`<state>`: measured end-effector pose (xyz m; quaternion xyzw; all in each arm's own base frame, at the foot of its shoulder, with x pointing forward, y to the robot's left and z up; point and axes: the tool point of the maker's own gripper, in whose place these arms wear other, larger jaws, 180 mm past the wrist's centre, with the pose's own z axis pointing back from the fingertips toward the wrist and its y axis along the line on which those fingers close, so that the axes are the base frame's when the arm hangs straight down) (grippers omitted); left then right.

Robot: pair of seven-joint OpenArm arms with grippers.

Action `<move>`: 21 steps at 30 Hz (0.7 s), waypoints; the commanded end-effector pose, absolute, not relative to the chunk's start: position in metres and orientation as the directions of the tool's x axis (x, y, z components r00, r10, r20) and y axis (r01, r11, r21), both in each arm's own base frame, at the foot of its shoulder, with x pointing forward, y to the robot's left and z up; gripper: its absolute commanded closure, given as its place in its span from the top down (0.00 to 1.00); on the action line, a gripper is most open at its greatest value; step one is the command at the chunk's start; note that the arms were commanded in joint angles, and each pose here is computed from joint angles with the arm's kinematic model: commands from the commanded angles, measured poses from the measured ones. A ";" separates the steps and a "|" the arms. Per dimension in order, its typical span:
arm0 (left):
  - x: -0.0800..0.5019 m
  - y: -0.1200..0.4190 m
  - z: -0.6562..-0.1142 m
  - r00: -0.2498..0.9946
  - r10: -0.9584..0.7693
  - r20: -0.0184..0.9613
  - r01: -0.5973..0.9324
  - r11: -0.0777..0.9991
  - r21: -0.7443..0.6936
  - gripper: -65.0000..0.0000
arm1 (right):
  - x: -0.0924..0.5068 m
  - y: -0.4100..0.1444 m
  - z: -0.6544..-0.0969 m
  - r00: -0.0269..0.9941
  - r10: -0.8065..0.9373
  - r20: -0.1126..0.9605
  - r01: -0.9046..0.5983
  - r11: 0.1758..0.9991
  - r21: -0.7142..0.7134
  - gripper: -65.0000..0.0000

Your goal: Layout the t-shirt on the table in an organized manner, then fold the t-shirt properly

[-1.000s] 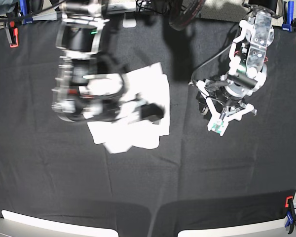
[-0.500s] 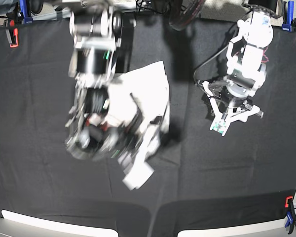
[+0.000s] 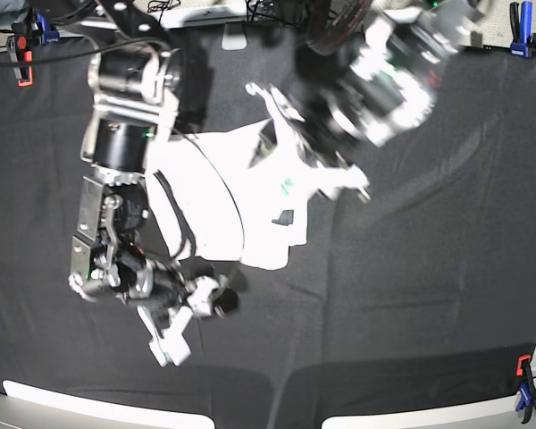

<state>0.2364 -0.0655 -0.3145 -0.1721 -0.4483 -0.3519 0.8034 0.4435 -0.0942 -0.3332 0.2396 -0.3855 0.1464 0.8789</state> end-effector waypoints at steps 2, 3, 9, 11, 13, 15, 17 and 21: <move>0.232 -0.079 -0.308 0.321 -0.393 0.862 0.742 0.670 0.029 0.40 | 0.456 -0.102 -0.329 0.636 0.061 0.770 -0.437 0.850 0.293 0.36; 0.227 -0.085 -0.312 0.326 -0.399 0.857 0.753 0.658 0.020 0.40 | 0.455 -0.105 -0.338 0.646 0.062 0.760 -0.426 0.856 0.292 0.36; 0.231 -0.098 -0.355 0.384 -0.419 0.822 0.727 0.686 0.010 0.40 | 0.449 -0.122 -0.371 0.692 0.077 0.717 -0.386 0.880 0.278 0.36; 0.245 -0.091 -0.371 0.399 -0.443 0.803 0.679 0.732 0.066 0.40 | 0.445 -0.127 -0.381 0.714 0.094 0.694 -0.378 0.886 0.269 0.36; 0.257 -0.089 -0.382 0.406 -0.472 0.783 0.659 0.745 0.107 0.40 | 0.439 -0.129 -0.388 0.731 0.100 0.675 -0.373 0.887 0.272 0.36; 0.269 -0.087 -0.383 0.407 -0.484 0.774 0.647 0.751 0.129 0.40 | 0.432 -0.131 -0.394 0.755 0.107 0.647 -0.369 0.885 0.284 0.36; 0.280 -0.083 -0.378 0.398 -0.487 0.778 0.631 0.760 0.153 0.40 | 0.425 -0.131 -0.397 0.782 0.106 0.614 -0.363 0.878 0.311 0.36; 0.308 -0.057 -0.370 0.357 -0.556 0.750 0.578 0.762 0.290 0.40 | 0.416 -0.136 -0.397 0.814 0.091 0.573 -0.351 0.864 0.361 0.36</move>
